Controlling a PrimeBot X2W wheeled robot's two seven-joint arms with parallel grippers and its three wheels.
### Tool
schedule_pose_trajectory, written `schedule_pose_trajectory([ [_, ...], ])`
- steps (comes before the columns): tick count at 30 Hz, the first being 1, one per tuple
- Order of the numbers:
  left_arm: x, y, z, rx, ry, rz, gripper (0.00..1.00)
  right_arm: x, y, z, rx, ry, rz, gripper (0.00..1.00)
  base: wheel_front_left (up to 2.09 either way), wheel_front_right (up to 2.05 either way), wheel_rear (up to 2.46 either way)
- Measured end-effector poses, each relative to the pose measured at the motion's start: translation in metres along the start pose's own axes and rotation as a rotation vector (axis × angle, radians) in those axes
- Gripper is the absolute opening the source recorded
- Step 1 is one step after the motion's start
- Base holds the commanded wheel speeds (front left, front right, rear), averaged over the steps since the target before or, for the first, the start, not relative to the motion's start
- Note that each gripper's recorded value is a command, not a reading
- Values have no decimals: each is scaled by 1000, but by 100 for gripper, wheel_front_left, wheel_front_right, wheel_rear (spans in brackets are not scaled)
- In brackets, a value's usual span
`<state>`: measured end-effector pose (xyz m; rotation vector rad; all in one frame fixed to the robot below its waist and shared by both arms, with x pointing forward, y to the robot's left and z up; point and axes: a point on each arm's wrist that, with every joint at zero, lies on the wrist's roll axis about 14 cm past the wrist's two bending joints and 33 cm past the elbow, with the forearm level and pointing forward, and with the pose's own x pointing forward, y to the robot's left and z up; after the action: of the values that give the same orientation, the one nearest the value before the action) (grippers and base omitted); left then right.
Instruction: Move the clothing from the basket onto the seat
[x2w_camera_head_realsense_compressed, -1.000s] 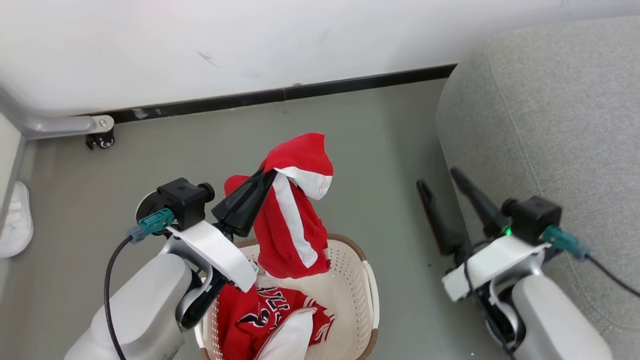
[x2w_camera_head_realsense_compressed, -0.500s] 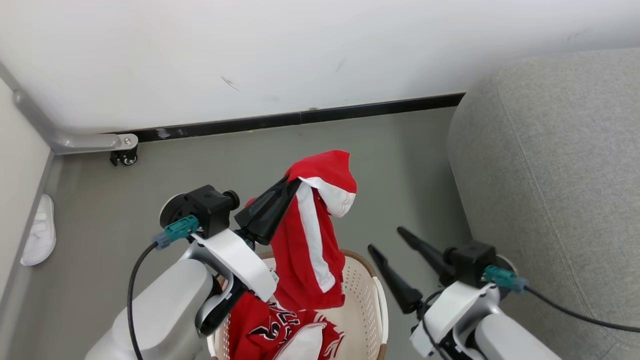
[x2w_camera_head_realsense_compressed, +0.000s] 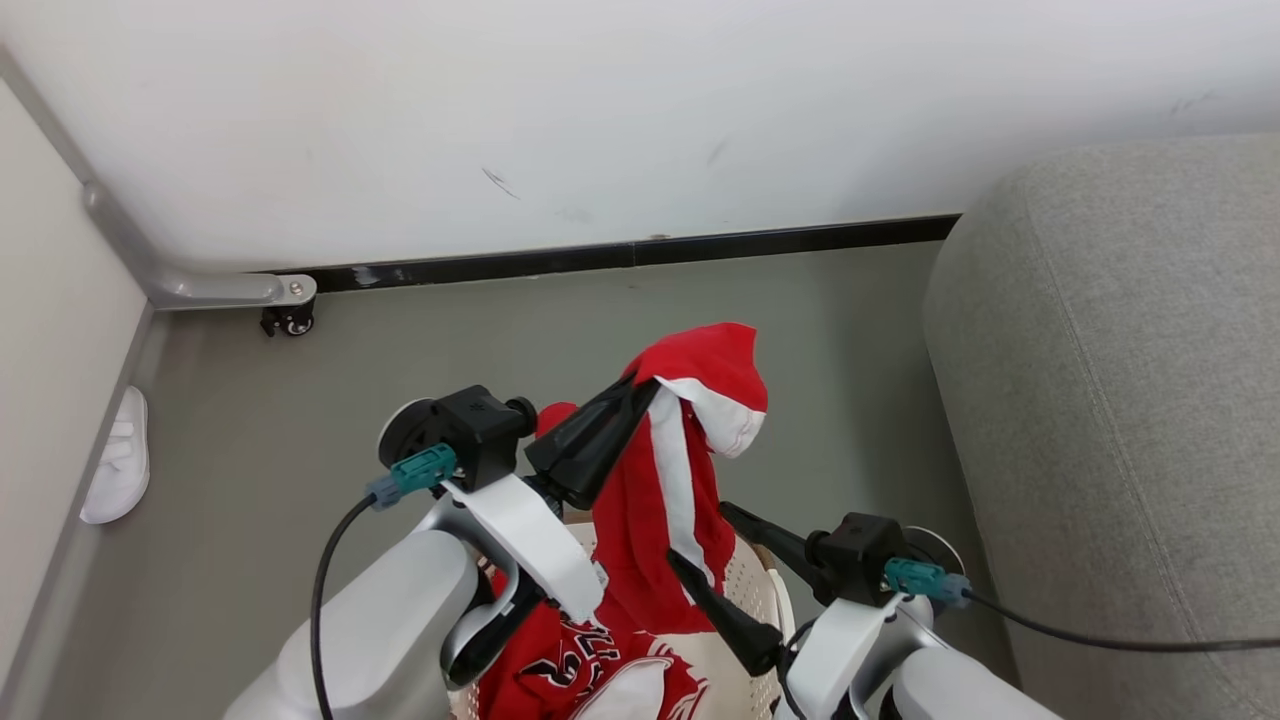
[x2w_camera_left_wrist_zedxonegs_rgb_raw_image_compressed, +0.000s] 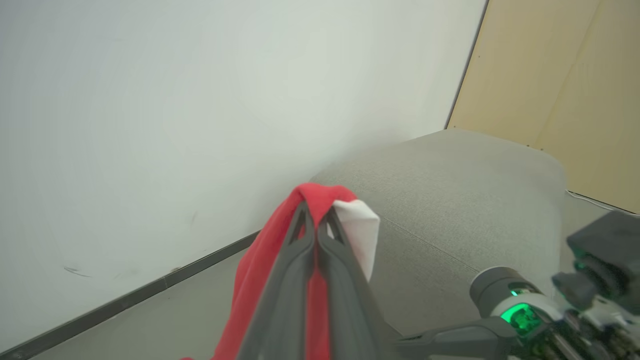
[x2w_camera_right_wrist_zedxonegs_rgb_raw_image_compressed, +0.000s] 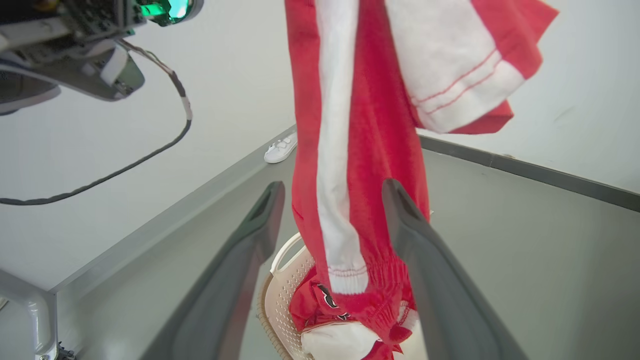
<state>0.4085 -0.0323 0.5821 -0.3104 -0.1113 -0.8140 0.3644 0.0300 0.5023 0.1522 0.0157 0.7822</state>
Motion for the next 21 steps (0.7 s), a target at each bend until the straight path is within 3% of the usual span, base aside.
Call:
schedule_pose_trajectory([
  [11, 1, -13, 2, -4, -7, -27, 0, 14, 17, -16, -1, 66, 73, 100, 0, 0, 0],
  [21, 0, -12, 4, -11, -11, -23, 0, 18, -4, -30, 28, 110, 17, 100, 0, 0, 0],
])
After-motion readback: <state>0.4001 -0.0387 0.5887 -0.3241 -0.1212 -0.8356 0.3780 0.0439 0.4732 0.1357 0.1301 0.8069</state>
